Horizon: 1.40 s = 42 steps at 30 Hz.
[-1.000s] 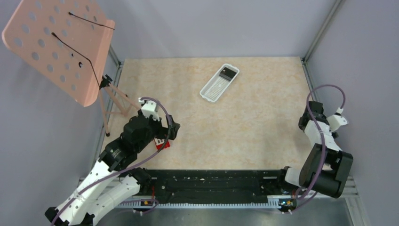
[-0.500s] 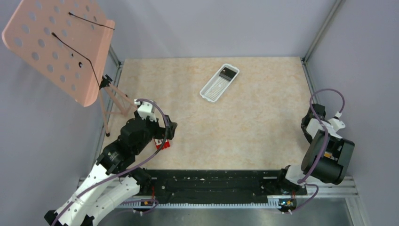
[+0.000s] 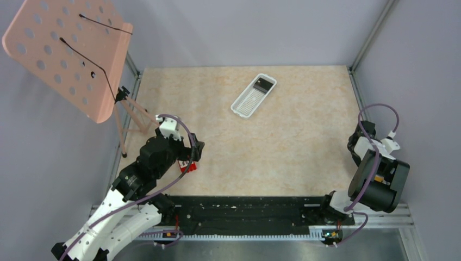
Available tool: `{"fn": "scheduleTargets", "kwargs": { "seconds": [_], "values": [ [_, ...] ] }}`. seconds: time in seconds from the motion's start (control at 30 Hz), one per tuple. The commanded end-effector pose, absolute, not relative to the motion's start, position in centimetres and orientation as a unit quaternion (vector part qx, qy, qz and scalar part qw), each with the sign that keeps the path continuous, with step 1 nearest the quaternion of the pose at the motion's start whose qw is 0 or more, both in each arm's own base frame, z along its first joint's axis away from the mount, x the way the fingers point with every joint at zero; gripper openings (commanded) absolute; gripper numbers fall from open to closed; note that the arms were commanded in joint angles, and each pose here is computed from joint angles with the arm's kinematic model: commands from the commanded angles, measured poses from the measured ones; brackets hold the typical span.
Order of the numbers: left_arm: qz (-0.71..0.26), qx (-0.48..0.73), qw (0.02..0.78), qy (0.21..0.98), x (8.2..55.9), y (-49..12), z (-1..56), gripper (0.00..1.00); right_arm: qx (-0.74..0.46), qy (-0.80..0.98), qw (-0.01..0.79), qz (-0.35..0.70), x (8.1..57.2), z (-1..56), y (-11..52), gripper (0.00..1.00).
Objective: Take the credit cards out of the card holder
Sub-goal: Move the card holder to the center of the board.
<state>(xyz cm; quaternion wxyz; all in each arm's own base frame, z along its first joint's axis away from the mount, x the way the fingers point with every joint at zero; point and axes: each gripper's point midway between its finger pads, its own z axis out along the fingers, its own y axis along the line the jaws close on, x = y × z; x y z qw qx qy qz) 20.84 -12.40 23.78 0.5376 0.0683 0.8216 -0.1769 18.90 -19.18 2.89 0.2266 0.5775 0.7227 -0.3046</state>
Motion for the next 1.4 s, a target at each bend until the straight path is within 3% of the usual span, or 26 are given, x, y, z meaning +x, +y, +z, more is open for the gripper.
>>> {"fn": "scheduleTargets", "kwargs": {
  "seconds": [0.0, 0.17, 0.5, 0.6, 0.77, 0.8, 1.2, 1.23, 1.27, 1.3, 1.37],
  "values": [
    [-0.181, 0.071, 0.552, 0.811, 21.2, -12.6, 24.5, 0.96, 0.588, 0.701, 0.235, -0.327, 18.4, 4.5, -20.2, 0.63],
    [-0.183, 0.073, 0.551, 0.811, 21.1, -12.6, 24.5, 0.96, 0.585, 0.702, 0.226, -0.338, 18.0, 4.4, -20.3, 0.63],
    [-0.185, 0.071, 0.555, 0.808, 21.0, -12.5, 24.6, 0.95, 0.584, 0.7, 0.213, -0.352, 17.5, 4.0, -20.4, 0.52],
    [-0.185, 0.07, 0.557, 0.806, 21.0, -12.4, 24.7, 0.95, 0.584, 0.697, 0.218, -0.353, 17.4, 4.4, -20.4, 0.37],
    [-0.185, 0.071, 0.559, 0.805, 20.9, -12.4, 24.8, 0.95, 0.559, 0.711, 0.255, -0.342, 18.9, 5.6, -20.0, 0.01],
    [-0.185, 0.072, 0.56, 0.805, 20.9, -12.4, 24.8, 0.95, 0.55, 0.717, 0.265, -0.336, 19.4, 5.8, -19.7, 0.0],
    [-0.186, 0.071, 0.562, 0.803, 20.8, -12.3, 24.9, 0.95, 0.454, 0.769, 0.326, -0.308, 23.3, 7.8, -17.3, 0.0],
    [-0.189, 0.071, 0.562, 0.802, 20.7, -12.3, 24.9, 0.95, 0.447, 0.772, 0.319, -0.32, 23.3, 7.9, -17.7, 0.05],
    [-0.19, 0.07, 0.562, 0.802, 20.7, -12.3, 24.9, 0.95, 0.441, 0.774, 0.311, -0.33, 23.4, 8.0, -17.9, 0.24],
    [-0.191, 0.071, 0.561, 0.802, 20.7, -12.4, 24.8, 0.95, 0.435, 0.777, 0.302, -0.34, 23.4, 8.1, -18.2, 0.32],
    [-0.195, 0.072, 0.56, 0.802, 20.6, -12.5, 24.8, 0.95, 0.427, 0.776, 0.292, -0.361, 23.4, 8.2, -18.7, 0.35]
  ]
}}
